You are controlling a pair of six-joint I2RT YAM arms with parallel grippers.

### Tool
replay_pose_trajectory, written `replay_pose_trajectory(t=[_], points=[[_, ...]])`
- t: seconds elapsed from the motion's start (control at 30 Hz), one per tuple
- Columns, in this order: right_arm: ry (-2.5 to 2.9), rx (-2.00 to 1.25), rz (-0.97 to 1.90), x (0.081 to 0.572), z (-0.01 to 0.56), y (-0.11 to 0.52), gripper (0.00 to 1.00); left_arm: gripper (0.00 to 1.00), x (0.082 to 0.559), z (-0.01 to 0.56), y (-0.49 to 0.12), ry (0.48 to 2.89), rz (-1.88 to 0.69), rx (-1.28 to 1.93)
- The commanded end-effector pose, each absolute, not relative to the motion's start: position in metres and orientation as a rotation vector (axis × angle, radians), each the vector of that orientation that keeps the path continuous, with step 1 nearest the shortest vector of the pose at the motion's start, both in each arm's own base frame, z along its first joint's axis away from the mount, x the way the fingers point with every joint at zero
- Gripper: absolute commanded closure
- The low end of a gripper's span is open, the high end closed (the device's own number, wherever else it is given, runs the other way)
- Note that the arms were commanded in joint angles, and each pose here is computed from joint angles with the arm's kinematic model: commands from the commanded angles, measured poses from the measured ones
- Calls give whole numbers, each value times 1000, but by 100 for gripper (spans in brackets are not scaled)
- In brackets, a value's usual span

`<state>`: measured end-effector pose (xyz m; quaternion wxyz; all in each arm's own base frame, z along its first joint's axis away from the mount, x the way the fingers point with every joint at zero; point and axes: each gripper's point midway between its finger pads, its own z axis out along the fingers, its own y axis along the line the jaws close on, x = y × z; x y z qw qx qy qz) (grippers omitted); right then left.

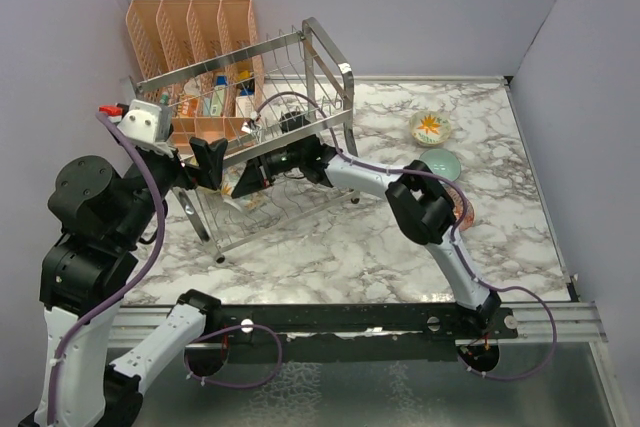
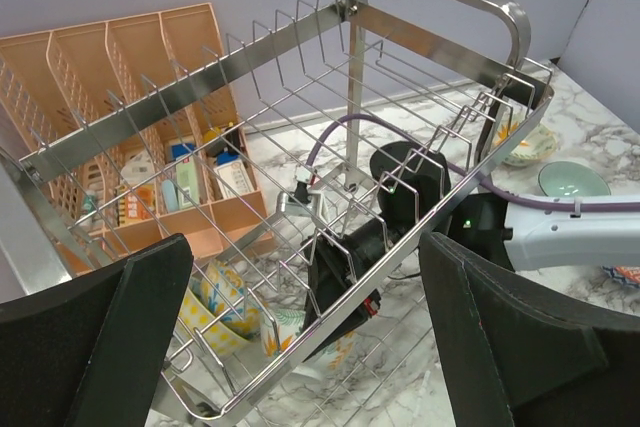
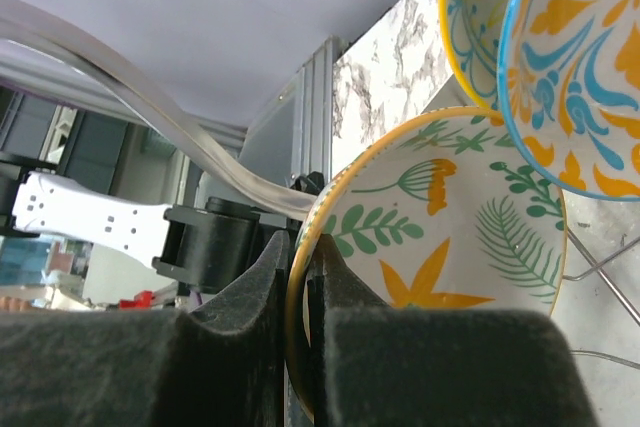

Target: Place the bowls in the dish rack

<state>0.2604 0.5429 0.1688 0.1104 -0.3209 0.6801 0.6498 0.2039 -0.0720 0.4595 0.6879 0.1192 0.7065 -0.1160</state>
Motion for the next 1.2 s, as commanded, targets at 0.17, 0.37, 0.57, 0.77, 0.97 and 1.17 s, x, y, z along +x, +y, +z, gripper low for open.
replay_pose_trajectory(t=[0.17,0.37,0.57,0.77,0.97,1.17], points=[[1811,-902,1918,289,194,549,99,1,203,456,-64,1571,-202,265],[1717,-951,1988,278,216,544,99,1,203,458,-64,1572,-194,267],[1603,-950,2020,272,240,538,99,1,206,457,-65,1577,-194,267],[1501,-919,2090,275,264,532,99,1,207,457,-65,1582,-190,267],[1424,-891,2098,278,282,529,99,1,207,456,-65,1587,-188,266],[1397,-766,2034,304,285,534,99,1,207,457,-66,1586,-193,268]])
